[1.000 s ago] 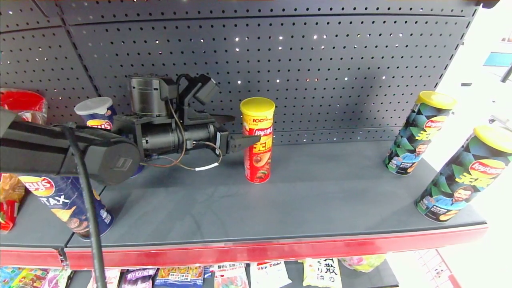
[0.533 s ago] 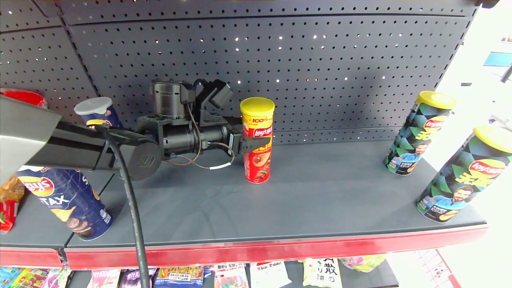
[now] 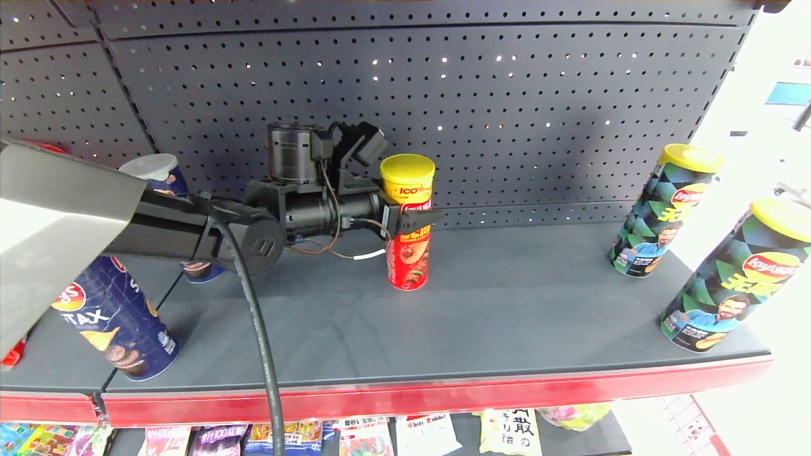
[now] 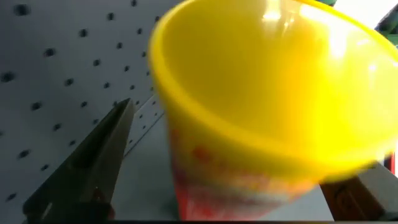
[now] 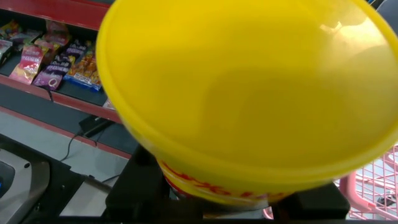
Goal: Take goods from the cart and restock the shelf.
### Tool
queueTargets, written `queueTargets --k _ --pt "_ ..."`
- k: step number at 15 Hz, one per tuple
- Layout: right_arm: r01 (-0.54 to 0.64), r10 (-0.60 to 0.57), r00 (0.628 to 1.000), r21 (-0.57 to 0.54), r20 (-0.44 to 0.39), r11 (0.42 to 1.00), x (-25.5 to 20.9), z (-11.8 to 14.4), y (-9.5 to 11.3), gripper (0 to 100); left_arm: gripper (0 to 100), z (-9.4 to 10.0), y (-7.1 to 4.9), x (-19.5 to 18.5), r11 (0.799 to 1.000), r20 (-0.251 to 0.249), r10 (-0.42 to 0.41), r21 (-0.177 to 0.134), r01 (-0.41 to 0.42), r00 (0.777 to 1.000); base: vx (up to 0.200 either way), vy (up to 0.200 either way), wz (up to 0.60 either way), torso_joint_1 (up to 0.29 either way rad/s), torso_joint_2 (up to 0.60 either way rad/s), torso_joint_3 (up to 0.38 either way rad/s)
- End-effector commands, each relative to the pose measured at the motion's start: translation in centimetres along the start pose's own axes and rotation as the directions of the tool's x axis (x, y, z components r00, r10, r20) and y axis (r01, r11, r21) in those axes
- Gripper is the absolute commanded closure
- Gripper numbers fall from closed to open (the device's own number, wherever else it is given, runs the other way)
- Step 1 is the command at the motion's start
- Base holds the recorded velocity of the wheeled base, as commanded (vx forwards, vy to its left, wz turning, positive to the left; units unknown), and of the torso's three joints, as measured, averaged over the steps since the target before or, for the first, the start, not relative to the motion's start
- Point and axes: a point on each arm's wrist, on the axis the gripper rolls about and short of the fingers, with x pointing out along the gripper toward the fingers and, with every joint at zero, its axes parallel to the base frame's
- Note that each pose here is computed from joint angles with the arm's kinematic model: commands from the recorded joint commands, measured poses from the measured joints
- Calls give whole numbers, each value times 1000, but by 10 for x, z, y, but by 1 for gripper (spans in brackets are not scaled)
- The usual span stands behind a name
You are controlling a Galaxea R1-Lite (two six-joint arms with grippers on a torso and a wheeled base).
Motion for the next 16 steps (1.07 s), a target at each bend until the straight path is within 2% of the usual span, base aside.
queueTargets --k 1,6,11,14,16 --pt "0 0 1000 -1 0 1000 0 0 0 100 100 -2 0 2 1000 -2 -2 -1 2 1000 0 0 0 0 0 0" --pt "0 0 1000 4 2 1000 0 0 0 100 100 4 -11 -9 1000 -5 -24 -2 24 1000 0 0 0 0 0 0" --pt "-2 2 1000 4 3 1000 0 0 0 100 100 12 -40 -59 986 -2 -166 -12 166 986 0 0 0 0 0 0" --pt "-3 3 1000 3 5 1000 0 0 0 100 100 3 -53 -78 971 -21 -238 -34 237 971 0 0 0 0 0 0" --pt "-3 3 1000 3 5 1000 0 0 0 100 100 -4 -55 -81 971 -36 -240 -29 239 970 0 0 0 0 0 0"
